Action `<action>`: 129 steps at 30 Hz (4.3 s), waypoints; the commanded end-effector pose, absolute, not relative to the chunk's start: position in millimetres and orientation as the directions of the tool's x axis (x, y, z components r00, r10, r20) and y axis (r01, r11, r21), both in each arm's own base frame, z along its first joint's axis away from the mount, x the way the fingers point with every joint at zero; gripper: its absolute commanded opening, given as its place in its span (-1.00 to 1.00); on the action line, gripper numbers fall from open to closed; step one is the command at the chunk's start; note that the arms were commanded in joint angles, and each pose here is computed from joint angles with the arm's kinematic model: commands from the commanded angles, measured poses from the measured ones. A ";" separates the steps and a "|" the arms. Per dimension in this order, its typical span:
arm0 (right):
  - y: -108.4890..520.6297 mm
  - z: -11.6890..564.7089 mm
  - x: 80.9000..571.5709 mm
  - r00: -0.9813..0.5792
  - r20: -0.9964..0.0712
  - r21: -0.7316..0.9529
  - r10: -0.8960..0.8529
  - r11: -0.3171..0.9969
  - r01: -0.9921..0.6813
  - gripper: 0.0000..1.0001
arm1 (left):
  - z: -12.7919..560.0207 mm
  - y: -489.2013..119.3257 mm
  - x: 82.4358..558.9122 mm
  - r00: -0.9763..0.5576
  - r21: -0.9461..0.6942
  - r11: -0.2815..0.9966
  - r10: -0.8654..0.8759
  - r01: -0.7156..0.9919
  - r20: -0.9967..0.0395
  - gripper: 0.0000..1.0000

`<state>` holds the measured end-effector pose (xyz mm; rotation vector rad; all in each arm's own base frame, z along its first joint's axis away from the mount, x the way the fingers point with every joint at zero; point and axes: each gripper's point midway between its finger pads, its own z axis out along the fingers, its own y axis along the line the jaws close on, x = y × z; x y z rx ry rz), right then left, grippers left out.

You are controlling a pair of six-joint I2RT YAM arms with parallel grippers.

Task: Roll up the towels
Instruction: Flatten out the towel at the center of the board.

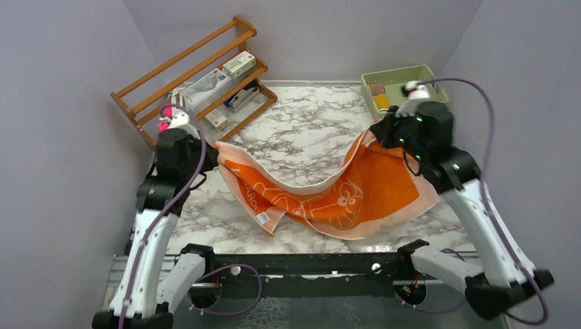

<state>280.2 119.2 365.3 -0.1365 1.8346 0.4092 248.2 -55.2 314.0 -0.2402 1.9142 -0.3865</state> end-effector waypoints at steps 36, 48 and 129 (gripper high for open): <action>111.4 74.8 354.9 -0.798 -0.423 0.563 0.428 0.815 0.139 0.61 | 45.6 -93.5 284.6 -0.747 -0.500 0.806 -0.536 -0.316 -0.392 -0.86; 39.4 17.3 323.0 -0.707 -0.182 0.624 0.683 0.636 0.453 0.64 | -2.2 -15.8 234.2 -0.672 -0.095 0.741 -0.648 -0.664 -0.358 -1.00; 99.7 135.2 437.6 -0.606 -0.791 0.288 0.086 0.926 -0.246 0.54 | 17.0 1.2 444.5 -0.755 -0.125 0.991 -0.049 0.044 -0.653 -0.42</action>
